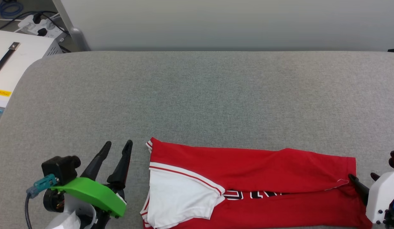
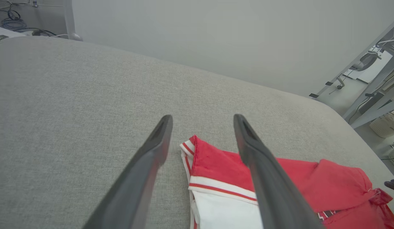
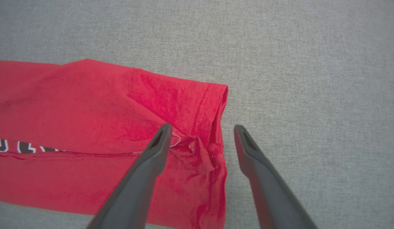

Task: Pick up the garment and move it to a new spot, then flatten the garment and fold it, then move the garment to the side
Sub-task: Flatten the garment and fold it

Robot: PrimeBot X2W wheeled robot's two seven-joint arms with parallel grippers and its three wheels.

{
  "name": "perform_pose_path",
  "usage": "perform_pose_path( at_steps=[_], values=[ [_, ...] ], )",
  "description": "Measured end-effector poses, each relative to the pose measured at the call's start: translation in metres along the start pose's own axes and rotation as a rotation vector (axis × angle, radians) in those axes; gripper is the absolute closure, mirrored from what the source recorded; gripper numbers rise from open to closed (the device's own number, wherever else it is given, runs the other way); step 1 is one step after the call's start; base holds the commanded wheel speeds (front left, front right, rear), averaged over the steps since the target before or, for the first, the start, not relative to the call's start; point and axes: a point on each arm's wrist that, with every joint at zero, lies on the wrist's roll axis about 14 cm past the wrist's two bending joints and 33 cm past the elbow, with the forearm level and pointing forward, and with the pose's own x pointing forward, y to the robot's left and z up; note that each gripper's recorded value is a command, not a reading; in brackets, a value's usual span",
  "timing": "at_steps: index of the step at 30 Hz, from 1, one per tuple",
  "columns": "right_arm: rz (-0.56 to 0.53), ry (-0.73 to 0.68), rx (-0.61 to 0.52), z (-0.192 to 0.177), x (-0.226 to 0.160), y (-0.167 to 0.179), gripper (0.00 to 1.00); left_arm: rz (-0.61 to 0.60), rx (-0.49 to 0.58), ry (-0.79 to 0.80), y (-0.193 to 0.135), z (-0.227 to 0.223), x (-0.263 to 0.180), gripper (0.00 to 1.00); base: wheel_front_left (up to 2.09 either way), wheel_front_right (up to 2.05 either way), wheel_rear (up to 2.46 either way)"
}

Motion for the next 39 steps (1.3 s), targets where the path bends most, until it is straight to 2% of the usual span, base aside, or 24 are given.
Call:
perform_pose_path(
  at_steps=[14,25,37,38,39],
  values=[
    [-0.106,0.135,0.129,-0.051,0.02,-0.018,0.0,0.047,0.03,-0.023,0.028,-0.016,0.008,0.0,0.0,0.0,0.0],
    [-0.083,0.178,0.18,-0.07,0.036,-0.009,0.0,0.064,0.03,-0.015,0.035,-0.019,0.009,0.0,0.0,0.0,0.0],
    [0.022,0.189,0.234,-0.071,0.043,0.02,0.0,0.056,0.038,-0.029,0.033,-0.013,0.01,0.0,0.0,0.0,0.0],
    [0.017,0.175,0.224,-0.07,0.042,0.018,1.0,0.051,0.039,-0.034,0.031,-0.012,0.01,0.0,0.0,0.0,0.0],
    [0.015,0.168,0.224,-0.07,0.041,0.017,1.0,0.049,0.04,-0.035,0.031,-0.011,0.01,0.0,0.0,0.0,0.0]
  ],
)
